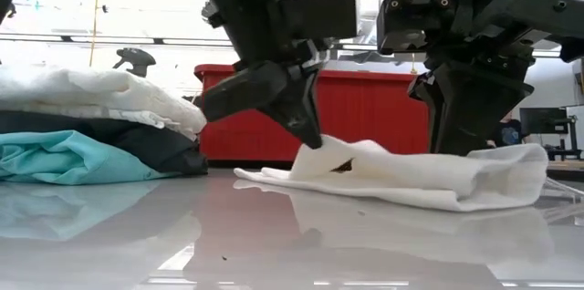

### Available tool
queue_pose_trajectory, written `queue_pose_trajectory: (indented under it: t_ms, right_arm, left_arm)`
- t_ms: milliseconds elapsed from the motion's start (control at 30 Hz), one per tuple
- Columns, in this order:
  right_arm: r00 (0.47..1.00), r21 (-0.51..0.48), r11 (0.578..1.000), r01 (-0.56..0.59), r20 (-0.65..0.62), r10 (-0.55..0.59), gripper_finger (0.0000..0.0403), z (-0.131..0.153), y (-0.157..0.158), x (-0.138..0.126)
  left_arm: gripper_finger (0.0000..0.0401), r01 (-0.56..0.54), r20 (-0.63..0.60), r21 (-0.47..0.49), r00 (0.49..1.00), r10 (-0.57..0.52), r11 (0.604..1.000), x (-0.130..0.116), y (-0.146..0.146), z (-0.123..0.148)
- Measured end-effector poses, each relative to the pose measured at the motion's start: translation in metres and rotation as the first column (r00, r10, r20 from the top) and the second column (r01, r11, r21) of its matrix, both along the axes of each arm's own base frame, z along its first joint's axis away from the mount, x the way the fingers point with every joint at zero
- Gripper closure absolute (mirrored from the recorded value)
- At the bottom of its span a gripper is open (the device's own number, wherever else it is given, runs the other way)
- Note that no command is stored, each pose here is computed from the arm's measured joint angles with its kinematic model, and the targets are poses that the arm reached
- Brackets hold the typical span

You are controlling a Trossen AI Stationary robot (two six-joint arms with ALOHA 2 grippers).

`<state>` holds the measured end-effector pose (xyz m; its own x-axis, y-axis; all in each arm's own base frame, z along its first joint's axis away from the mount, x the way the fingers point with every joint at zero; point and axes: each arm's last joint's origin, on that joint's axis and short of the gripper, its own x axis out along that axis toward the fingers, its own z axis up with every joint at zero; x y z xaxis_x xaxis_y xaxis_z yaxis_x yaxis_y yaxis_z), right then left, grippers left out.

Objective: Fold laundry
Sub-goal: Fold the white shorts

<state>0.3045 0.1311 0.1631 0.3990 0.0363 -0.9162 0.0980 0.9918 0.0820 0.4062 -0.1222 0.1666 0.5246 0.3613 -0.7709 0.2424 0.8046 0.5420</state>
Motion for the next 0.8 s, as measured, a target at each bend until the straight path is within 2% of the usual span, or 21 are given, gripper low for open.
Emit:
queue_pose_trajectory:
  t_ms: [233, 467, 633, 800]
  right_arm:
    - [1.000, -0.003, 1.000, -0.002, -0.003, 0.002, 0.0316, 0.000, 0.000, 0.000]
    - [1.000, -0.007, 1.000, -0.009, -0.003, 0.009, 0.0316, 0.000, 0.000, 0.000]
    - [1.000, -0.008, 1.000, -0.009, -0.002, 0.009, 0.0316, 0.000, 0.000, 0.000]
    - [1.000, -0.013, 1.000, -0.008, -0.011, 0.008, 0.0316, -0.005, 0.000, 0.001]
  left_arm:
    - [0.0401, -0.054, -0.078, 0.008, 0.995, 0.055, 0.998, -0.012, -0.004, -0.004]
    - [0.0401, -0.091, -0.083, -0.067, 0.993, 0.085, 0.994, -0.014, -0.007, -0.005]
    - [0.0401, -0.055, -0.165, -0.166, 0.986, 0.027, 0.985, -0.019, -0.014, -0.008]
    - [0.0401, -0.078, -0.185, -0.164, 0.982, 0.047, 0.983, -0.022, -0.013, -0.008]
